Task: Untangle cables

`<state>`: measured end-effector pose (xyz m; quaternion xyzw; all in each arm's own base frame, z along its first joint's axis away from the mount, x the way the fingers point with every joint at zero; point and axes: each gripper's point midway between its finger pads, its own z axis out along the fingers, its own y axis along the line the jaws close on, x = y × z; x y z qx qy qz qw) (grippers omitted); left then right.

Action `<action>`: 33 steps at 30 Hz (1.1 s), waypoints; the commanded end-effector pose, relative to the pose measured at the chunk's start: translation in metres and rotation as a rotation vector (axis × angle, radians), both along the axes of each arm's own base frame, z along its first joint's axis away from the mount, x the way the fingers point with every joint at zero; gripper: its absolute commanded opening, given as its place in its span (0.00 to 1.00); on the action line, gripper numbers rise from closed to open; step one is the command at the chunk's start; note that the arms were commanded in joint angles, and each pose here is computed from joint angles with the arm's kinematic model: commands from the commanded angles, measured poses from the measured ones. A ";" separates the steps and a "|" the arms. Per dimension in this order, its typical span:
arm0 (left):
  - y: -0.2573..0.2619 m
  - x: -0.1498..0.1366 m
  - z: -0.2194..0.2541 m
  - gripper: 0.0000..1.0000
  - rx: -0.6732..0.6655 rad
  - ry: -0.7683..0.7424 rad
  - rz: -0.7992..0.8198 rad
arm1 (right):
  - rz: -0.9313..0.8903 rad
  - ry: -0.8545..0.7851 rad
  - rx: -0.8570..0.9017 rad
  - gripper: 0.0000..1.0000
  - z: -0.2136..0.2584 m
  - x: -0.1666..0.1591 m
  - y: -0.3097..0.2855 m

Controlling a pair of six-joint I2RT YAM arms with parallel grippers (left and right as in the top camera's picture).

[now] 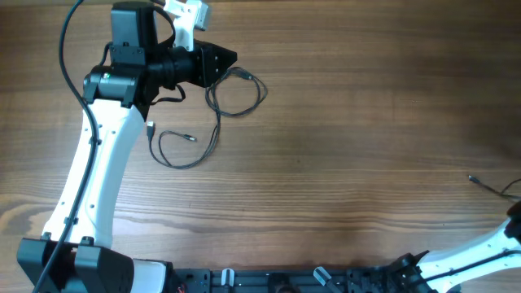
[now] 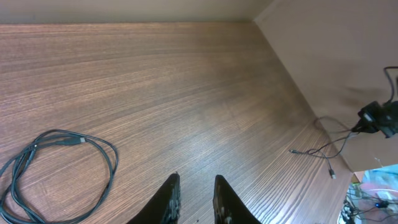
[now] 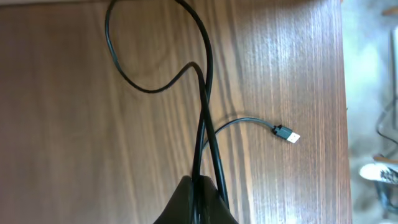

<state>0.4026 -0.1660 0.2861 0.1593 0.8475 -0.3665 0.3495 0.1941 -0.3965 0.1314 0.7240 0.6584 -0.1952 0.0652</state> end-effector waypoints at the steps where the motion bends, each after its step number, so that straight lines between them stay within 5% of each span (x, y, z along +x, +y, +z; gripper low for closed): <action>1: 0.000 -0.004 0.015 0.20 -0.001 -0.053 -0.018 | -0.070 0.067 0.026 0.05 -0.023 -0.026 -0.009; 12: 0.000 -0.001 0.019 0.20 -0.003 -0.074 -0.018 | -0.061 0.027 0.033 0.07 -0.029 -0.023 -0.015; 20: 0.000 -0.001 0.019 0.20 -0.003 -0.074 -0.018 | -0.059 0.016 0.033 0.44 -0.029 -0.020 -0.016; 25: 0.000 -0.001 0.019 0.20 -0.003 -0.074 -0.018 | -0.051 -0.004 0.047 0.49 -0.030 -0.017 -0.014; 27: 0.000 -0.001 0.019 0.20 -0.003 -0.074 -0.018 | -0.043 -0.017 0.058 0.59 -0.031 -0.014 -0.013; 33: 0.000 -0.001 0.019 0.26 -0.003 -0.074 -0.017 | 0.015 -0.114 0.144 0.62 -0.025 0.001 0.007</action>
